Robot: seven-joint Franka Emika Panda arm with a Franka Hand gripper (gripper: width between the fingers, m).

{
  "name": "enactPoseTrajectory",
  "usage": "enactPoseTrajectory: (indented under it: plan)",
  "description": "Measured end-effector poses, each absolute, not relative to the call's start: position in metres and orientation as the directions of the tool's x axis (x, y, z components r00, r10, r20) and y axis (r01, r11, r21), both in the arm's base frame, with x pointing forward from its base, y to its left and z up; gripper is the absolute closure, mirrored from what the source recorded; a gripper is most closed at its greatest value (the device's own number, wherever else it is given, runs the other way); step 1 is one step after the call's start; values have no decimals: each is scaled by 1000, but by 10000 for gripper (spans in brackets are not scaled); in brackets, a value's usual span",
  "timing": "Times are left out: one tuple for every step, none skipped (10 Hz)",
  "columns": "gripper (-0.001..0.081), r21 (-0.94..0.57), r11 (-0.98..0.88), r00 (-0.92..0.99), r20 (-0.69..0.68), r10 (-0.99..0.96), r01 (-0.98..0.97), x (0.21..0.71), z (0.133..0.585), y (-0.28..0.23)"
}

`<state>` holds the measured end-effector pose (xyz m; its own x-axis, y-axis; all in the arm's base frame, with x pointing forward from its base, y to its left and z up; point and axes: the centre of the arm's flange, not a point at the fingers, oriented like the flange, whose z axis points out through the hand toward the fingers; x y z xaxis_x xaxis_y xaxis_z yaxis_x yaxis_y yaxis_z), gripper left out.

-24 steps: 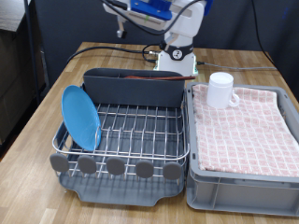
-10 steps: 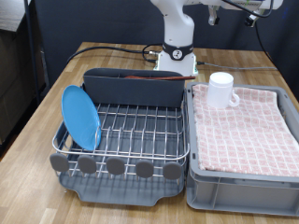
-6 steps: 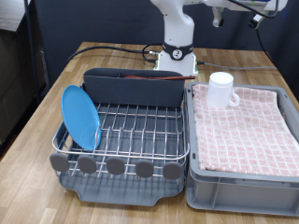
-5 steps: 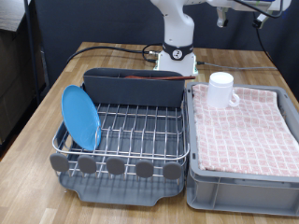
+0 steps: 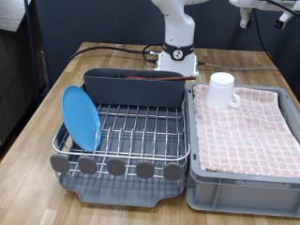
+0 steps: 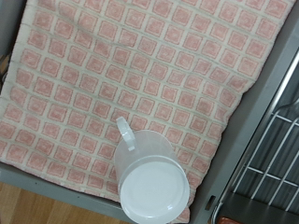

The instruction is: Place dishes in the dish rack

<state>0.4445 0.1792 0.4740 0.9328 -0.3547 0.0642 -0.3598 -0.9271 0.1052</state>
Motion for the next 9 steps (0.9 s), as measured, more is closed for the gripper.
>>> enactPoseTrajectory:
  plan:
    - [3,89,-925,929,47,-367,-370,445,474,177]
    - [3,74,-923,926,34,-377,-378,446,474,175]
    - [3,67,-922,925,27,-380,-381,446,474,175]
    - [3,61,-924,926,31,-376,-377,445,475,176]
    - [3,56,-927,928,40,-370,-371,444,476,178]
    - [3,51,-930,931,48,-362,-364,442,475,181]
    - [3,47,-933,934,55,-354,-357,439,474,184]
    - [3,48,-933,934,59,-353,-356,436,472,186]
    - [3,67,-936,937,71,-342,-347,434,469,187]
